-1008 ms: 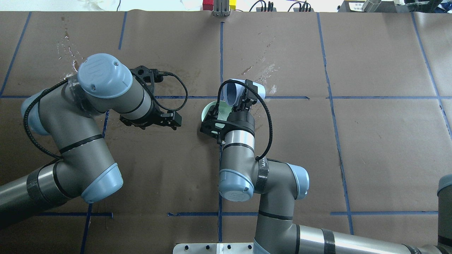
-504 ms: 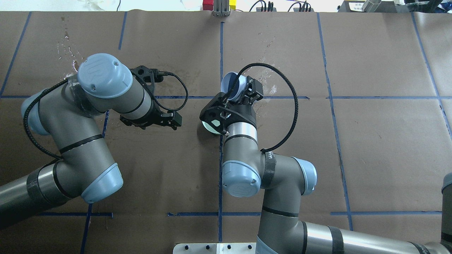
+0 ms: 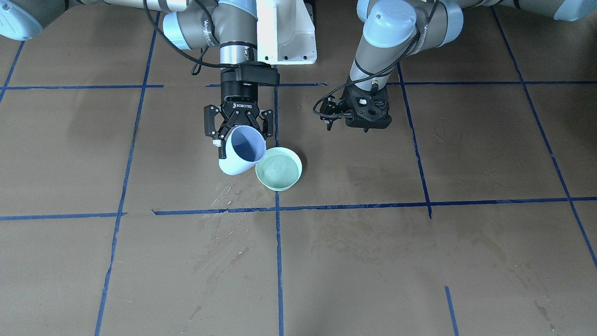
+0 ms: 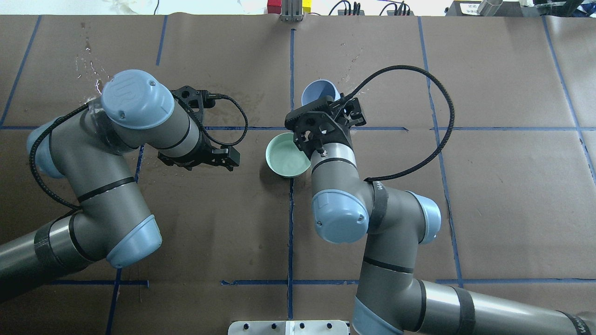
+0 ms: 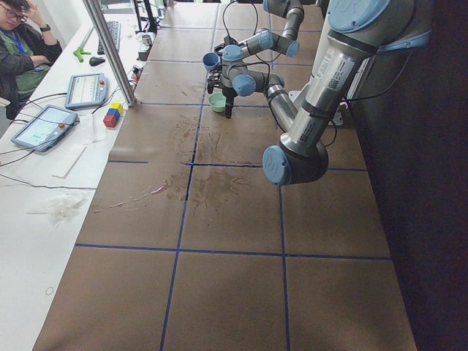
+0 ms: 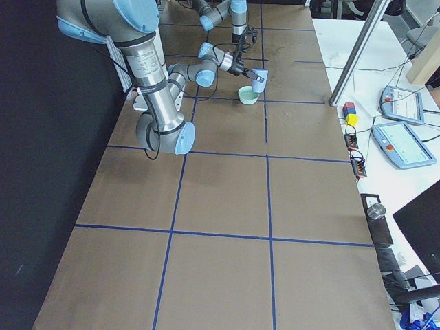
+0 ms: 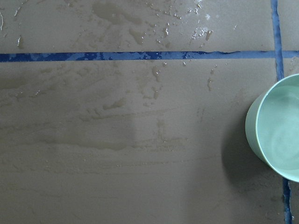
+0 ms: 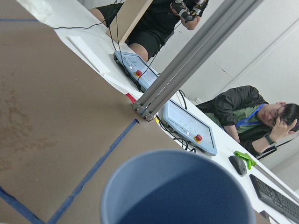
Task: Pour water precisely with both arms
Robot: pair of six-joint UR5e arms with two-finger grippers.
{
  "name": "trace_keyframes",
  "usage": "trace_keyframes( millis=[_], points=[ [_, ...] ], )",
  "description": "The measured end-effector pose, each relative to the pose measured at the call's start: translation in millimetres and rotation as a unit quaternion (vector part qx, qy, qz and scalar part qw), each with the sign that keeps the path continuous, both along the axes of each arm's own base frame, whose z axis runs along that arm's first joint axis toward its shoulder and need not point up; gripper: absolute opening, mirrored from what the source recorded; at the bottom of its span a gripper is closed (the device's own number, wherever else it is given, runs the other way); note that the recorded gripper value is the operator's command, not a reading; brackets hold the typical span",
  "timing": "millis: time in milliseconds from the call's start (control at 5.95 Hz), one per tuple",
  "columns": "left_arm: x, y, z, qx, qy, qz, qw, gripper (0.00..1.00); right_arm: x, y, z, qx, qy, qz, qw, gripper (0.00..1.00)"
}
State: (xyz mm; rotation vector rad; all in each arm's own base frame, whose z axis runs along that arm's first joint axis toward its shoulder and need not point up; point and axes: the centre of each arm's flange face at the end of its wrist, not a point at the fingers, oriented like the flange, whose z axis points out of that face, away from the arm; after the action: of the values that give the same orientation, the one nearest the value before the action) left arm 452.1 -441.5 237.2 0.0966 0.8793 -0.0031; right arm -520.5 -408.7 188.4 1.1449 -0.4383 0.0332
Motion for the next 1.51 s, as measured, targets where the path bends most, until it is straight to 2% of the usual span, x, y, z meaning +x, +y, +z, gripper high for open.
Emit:
trace_keyframes(
  millis=[168, 336, 504, 672, 840, 1176, 1512],
  points=[
    [0, 0, 0, 0.000, 0.000, 0.000, 1.0000, 1.00, 21, -9, 8, -0.027, -0.058, -0.002, 0.9979, 0.00],
    [0, 0, 0, 0.000, 0.000, 0.000, 1.0000, 1.00, 48, -20, 28, -0.063, -0.106, 0.001, 0.9924, 0.00],
    [0, 0, 1, 0.000, -0.001, 0.001, 1.0000, 1.00, 83, -25, 58, -0.089, -0.122, 0.010, 0.9886, 0.00],
    [0, 0, 1, 0.000, -0.001, 0.001, 1.0000, 1.00, 122, -22, 98, -0.104, -0.115, 0.023, 0.9877, 0.00],
    [1, 0, 1, 0.000, -0.001, 0.001, 1.0000, 1.00, 157, -16, 140, -0.108, -0.112, 0.034, 0.9873, 0.00],
    [1, 0, 0, 0.000, 0.000, 0.000, 1.0000, 1.00, 216, 0, 228, -0.098, -0.125, 0.047, 0.9862, 0.00],
    [1, 1, -1, 0.000, 0.000, 0.001, 1.0000, 1.00, 238, 9, 317, -0.082, -0.144, 0.056, 0.9846, 0.00]
  ],
)
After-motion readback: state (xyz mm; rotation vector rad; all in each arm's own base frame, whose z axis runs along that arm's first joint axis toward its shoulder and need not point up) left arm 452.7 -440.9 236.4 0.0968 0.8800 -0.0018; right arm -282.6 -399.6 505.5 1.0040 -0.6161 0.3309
